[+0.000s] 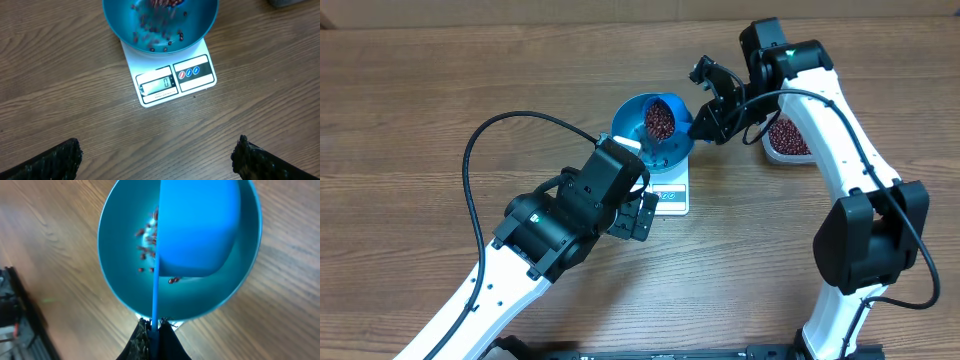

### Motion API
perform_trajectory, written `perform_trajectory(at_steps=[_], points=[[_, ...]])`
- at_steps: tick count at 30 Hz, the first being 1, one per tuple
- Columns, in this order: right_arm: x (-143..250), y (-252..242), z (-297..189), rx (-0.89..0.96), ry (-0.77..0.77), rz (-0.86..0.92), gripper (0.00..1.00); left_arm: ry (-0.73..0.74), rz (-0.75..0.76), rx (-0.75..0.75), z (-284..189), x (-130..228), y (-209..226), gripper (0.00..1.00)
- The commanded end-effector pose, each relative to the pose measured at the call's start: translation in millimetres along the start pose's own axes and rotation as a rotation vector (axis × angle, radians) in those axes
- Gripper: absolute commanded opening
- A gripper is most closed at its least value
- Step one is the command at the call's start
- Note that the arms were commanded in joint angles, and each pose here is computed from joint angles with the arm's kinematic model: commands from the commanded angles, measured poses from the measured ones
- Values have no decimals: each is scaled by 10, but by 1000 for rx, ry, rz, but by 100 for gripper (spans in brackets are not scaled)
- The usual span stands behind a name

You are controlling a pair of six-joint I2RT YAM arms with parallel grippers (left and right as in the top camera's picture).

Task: Scoop item into bowl and weigh 150g on scale
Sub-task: 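Carry the filled scoop with the right gripper over the teal bowl, then tip the scoop with the right gripper to pour beans into the bowl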

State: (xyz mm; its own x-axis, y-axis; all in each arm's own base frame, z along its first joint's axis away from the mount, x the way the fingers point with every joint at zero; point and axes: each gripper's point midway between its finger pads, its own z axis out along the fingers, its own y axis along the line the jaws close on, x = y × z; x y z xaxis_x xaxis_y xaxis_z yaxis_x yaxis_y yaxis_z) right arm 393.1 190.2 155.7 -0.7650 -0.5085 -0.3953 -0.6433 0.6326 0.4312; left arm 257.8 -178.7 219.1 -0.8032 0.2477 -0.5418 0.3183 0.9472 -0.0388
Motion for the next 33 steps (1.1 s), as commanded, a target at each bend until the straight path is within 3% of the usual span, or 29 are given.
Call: perform_trajectory(at_steps=[1,25,33], points=[[-171,85,-124,45,-48,-65,4,-19,-11,6,-49,-33,12,100],[-307,283,-387,125,-111,-152,4,-19,-11,6,-49,-33,12,99],[-257,320,-320,225,-46,-190,4,-19,-11,6,-49,-33,12,99]])
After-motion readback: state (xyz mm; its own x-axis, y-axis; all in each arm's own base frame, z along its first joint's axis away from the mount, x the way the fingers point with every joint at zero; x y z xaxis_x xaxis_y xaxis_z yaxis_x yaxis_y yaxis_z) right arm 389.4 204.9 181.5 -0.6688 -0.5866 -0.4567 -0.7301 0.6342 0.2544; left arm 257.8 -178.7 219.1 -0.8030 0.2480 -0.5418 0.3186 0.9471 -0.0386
